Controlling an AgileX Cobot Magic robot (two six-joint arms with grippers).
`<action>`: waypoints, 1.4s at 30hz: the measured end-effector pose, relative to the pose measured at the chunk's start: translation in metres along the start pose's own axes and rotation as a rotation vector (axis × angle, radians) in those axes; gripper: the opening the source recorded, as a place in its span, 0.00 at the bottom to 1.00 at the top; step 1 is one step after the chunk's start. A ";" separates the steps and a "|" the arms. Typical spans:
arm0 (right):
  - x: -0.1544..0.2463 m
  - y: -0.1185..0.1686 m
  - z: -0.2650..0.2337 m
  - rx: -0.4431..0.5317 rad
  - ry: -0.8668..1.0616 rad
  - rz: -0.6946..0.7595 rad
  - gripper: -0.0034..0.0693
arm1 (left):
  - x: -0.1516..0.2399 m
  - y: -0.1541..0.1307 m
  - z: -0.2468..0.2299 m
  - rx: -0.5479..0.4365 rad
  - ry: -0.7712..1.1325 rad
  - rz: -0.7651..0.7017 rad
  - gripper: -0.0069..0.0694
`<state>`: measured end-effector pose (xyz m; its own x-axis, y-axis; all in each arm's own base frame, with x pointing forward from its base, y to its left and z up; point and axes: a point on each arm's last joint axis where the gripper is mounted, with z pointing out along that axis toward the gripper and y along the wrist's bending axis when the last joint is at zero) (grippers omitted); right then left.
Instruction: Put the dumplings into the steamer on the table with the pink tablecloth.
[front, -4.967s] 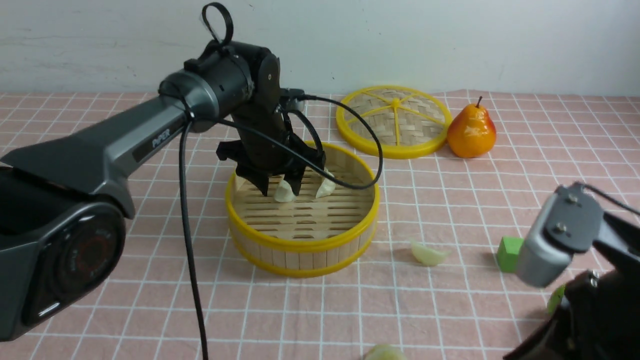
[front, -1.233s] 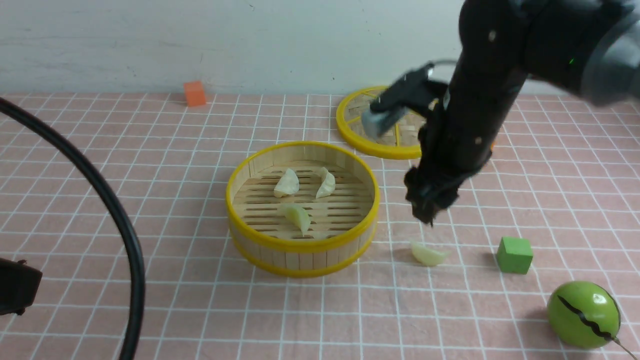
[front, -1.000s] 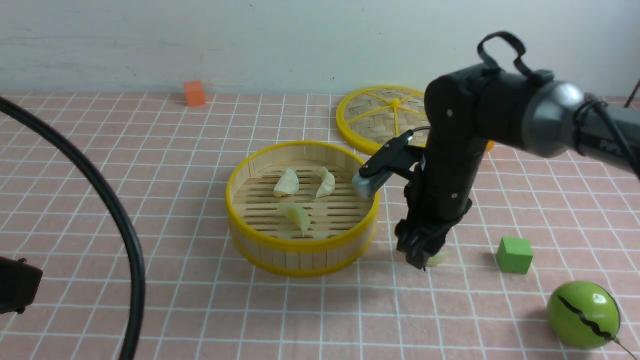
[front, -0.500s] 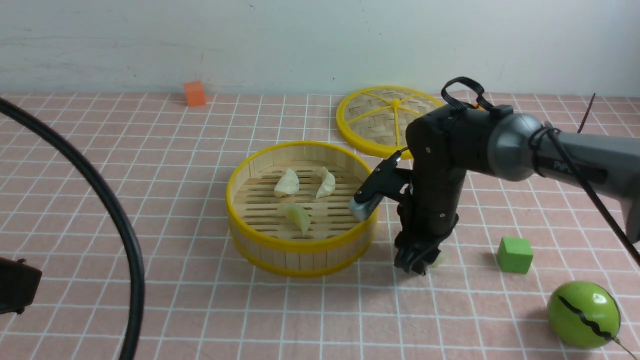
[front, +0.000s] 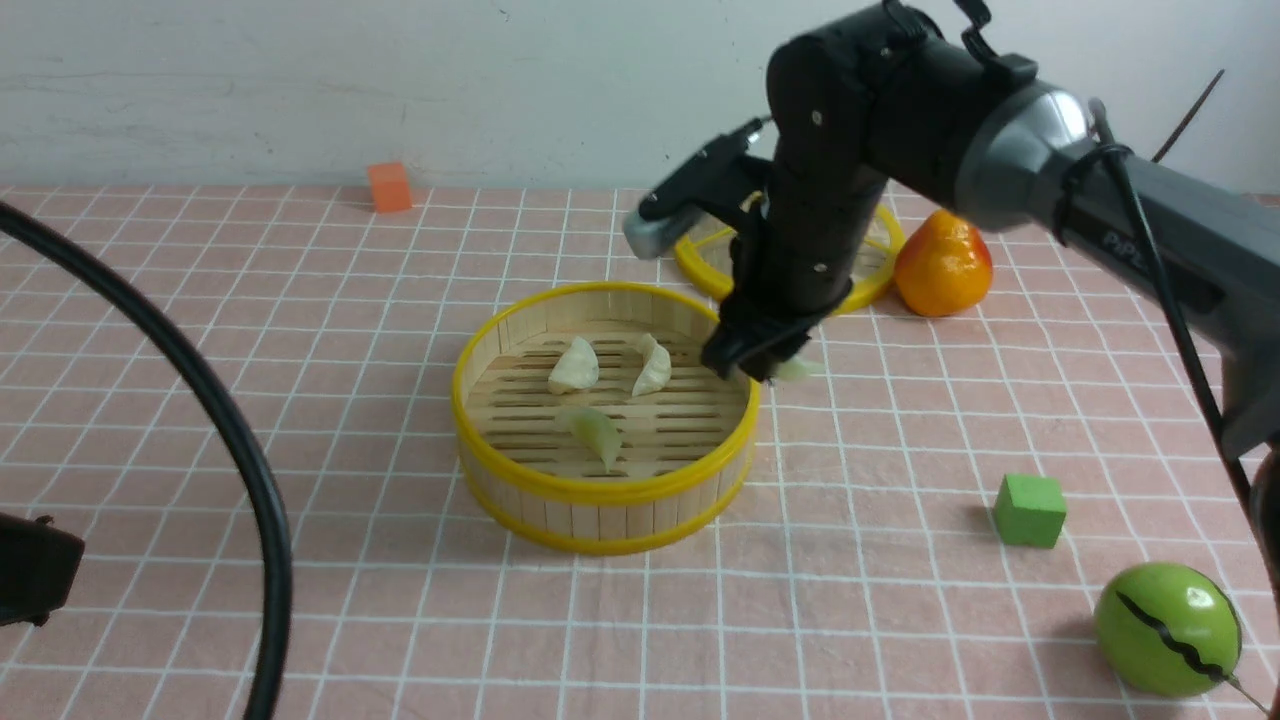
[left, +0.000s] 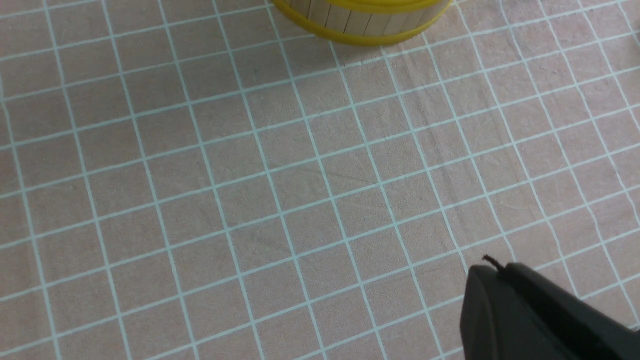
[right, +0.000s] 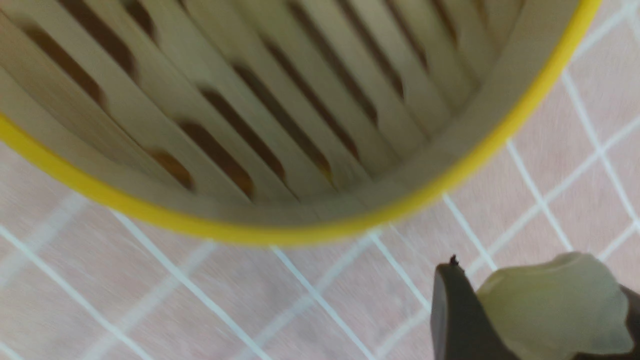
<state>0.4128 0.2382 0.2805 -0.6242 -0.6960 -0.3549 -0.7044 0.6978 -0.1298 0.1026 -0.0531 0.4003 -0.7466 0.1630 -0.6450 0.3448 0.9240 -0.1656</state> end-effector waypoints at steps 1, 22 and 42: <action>-0.007 0.009 -0.007 -0.038 -0.043 0.021 0.38 | 0.000 0.000 0.000 0.000 -0.002 0.000 0.09; -0.013 0.024 0.092 -0.103 -0.017 0.162 0.52 | 0.023 0.003 -0.006 0.008 -0.085 0.029 0.11; 0.021 0.032 -0.206 -0.137 -0.428 0.153 0.17 | 0.153 0.026 -0.003 0.084 -0.615 -0.085 0.11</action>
<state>0.3077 0.2113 0.4598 -0.5490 -0.4342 -0.7141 -0.6713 0.7382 0.0672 -0.0041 -0.0030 0.2995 -0.3179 -0.1622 -0.9341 0.3608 0.8904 -0.2774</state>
